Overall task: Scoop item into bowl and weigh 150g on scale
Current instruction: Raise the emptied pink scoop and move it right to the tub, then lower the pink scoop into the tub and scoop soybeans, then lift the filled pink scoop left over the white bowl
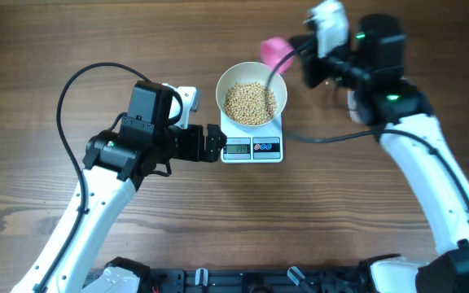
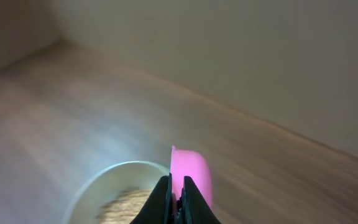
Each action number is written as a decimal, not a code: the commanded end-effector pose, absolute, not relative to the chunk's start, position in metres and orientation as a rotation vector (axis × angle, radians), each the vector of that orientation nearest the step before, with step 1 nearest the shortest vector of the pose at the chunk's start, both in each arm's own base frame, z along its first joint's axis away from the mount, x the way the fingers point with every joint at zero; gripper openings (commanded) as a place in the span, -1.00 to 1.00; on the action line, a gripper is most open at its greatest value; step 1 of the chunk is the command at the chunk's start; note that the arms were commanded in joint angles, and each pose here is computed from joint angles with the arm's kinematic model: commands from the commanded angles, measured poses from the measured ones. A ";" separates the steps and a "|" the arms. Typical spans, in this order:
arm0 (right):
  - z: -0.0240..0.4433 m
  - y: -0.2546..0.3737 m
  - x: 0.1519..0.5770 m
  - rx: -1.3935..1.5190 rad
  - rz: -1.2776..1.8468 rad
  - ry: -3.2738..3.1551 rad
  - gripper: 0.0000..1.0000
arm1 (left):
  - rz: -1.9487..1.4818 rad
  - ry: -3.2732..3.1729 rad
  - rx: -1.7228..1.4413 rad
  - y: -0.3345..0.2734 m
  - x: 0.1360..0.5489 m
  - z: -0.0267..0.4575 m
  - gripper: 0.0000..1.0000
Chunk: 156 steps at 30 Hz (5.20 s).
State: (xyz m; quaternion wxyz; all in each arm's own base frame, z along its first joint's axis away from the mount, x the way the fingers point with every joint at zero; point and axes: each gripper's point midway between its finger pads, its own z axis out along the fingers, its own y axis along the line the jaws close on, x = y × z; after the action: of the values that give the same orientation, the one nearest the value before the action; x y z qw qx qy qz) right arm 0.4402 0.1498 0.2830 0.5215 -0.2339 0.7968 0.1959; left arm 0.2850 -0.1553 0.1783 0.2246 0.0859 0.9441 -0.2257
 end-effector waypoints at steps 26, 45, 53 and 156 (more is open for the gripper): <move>0.161 -0.061 0.417 -0.206 -0.127 2.486 -0.91 | -0.633 2.607 0.267 -0.158 0.283 0.176 1.00; 0.126 -0.041 0.428 -0.144 0.090 2.537 -0.91 | -0.633 2.607 0.267 -0.158 0.283 0.176 1.00; 0.127 -0.040 0.428 -0.052 0.128 2.539 -0.91 | -0.633 2.607 0.267 -0.158 0.283 0.176 1.00; 0.244 0.162 0.435 -0.598 1.069 1.914 -0.92 | -0.633 2.607 0.267 -0.158 0.283 0.176 1.00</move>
State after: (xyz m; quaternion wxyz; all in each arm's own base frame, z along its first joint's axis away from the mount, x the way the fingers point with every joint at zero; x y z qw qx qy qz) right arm 0.4311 0.1519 0.2499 0.3823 -0.1751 0.7750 0.4718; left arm 0.2849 -0.1554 0.1782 0.2244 0.0859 0.9441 -0.2258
